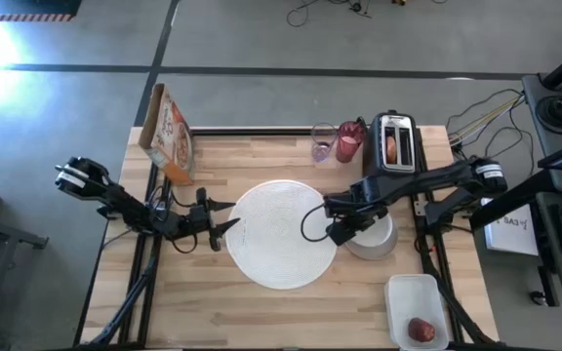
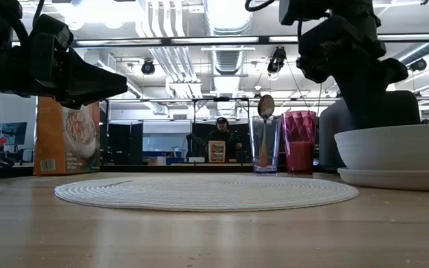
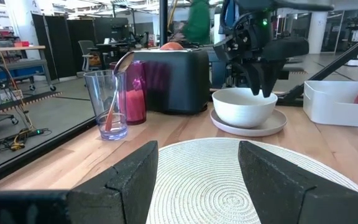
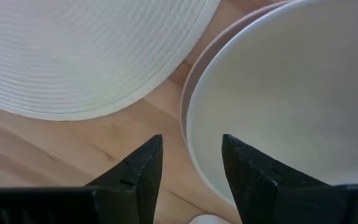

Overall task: Arrange a breakfast setting
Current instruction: Put the white bowl on the left of the white table mat

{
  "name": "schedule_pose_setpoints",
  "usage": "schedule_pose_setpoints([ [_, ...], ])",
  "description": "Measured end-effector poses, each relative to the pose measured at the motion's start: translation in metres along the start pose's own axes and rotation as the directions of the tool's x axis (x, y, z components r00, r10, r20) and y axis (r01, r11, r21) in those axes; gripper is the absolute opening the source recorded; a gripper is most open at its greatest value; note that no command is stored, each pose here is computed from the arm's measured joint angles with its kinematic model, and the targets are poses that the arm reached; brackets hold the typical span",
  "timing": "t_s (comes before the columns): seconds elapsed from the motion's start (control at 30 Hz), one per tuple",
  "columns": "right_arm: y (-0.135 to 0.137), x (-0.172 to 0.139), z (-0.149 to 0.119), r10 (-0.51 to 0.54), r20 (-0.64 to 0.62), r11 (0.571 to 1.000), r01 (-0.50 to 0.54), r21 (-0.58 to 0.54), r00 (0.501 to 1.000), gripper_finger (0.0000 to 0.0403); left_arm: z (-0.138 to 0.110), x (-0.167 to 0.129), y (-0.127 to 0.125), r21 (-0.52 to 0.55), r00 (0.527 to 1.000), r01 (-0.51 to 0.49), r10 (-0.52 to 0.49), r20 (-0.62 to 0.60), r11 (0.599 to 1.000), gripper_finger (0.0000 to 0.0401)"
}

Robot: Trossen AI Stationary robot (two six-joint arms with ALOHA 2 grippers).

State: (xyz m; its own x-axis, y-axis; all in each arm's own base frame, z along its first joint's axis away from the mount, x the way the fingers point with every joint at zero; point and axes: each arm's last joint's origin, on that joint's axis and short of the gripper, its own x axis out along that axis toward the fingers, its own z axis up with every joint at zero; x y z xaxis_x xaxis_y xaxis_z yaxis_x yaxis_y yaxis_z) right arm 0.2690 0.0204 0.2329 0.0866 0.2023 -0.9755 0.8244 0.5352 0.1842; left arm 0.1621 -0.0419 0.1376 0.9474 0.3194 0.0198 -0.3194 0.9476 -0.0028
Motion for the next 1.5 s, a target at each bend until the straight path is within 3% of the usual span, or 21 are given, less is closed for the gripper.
schedule_pose_setpoints([
  [0.47,0.009,0.039,0.008,-0.133,-0.057,0.988,0.128,-0.085,0.989,0.0117,0.000,0.000,0.000,-0.002,1.000,0.000,0.000,-0.004,1.000,0.0208],
  [0.83,0.010,0.053,0.012,-0.176,-0.074,0.977,0.165,-0.134,0.982,0.0033,-0.001,0.000,0.000,0.005,1.000,0.001,0.000,-0.012,1.000,0.0208],
  [0.97,0.009,0.049,0.011,-0.168,-0.082,0.979,0.157,-0.133,0.982,0.0011,-0.001,0.000,0.000,0.005,1.000,0.001,-0.001,-0.013,1.000,0.0208],
  [1.27,0.006,0.019,0.002,-0.093,-0.049,0.988,0.086,-0.131,0.994,0.0008,-0.001,0.000,0.000,0.006,1.000,0.001,-0.001,-0.013,1.000,0.0208],
  [1.5,0.025,-0.007,0.006,-0.018,0.065,0.952,0.037,-0.303,0.998,0.0008,-0.001,0.000,0.000,0.003,1.000,0.000,0.000,-0.009,1.000,0.0208],
])
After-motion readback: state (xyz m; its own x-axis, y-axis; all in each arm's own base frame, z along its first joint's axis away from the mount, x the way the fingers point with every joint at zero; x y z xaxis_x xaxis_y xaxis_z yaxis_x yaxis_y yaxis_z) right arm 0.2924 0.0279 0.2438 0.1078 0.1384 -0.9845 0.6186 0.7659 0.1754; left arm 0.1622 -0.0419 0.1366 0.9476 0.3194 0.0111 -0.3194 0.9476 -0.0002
